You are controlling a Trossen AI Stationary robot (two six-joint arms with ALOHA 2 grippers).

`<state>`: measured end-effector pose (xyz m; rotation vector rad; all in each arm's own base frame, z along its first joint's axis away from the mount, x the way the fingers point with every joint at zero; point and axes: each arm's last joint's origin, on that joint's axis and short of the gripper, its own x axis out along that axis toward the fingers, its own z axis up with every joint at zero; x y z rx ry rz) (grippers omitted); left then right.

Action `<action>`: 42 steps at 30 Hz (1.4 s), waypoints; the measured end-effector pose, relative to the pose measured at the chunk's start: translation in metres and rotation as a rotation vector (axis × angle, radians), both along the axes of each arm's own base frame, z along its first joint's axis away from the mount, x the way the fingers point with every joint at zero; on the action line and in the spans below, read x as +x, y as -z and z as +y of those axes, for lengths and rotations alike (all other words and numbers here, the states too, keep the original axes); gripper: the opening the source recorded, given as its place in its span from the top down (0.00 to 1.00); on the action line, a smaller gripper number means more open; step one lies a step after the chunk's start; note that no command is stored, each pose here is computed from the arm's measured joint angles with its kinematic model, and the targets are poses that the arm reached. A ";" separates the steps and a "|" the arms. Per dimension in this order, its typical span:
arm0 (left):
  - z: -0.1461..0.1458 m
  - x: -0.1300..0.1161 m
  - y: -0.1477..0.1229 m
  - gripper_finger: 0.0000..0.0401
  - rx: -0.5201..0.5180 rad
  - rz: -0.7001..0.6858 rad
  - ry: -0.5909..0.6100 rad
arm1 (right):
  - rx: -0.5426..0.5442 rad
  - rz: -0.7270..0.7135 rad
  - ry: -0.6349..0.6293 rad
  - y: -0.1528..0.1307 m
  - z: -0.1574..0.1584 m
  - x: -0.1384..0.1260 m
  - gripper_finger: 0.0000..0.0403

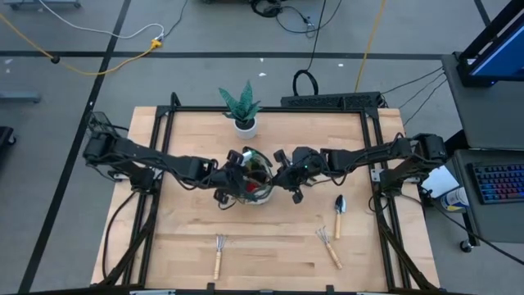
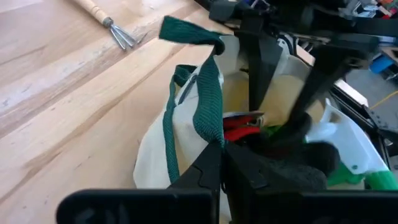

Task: Pick & Place Garden tools in Gardening bag
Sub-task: Put the left brown trowel into the gardening bag, then put the green shear scissors into the gardening bag

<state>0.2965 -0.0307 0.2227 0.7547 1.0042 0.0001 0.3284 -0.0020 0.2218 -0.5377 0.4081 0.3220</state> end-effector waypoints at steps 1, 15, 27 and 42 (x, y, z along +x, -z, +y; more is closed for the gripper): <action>-0.001 0.001 0.000 0.52 0.021 -0.001 0.005 | 0.005 0.004 0.003 0.000 0.000 0.000 1.00; -0.025 0.005 -0.045 0.41 0.069 -0.119 -0.004 | 0.020 0.020 0.009 0.001 0.000 -0.001 1.00; -0.050 -0.004 -0.062 0.41 -0.150 -0.139 -0.113 | 0.068 0.060 0.030 0.004 0.002 -0.002 0.99; -0.097 -0.020 -0.054 0.41 -0.668 -0.128 -0.403 | 0.086 0.067 0.041 0.004 0.002 -0.002 0.99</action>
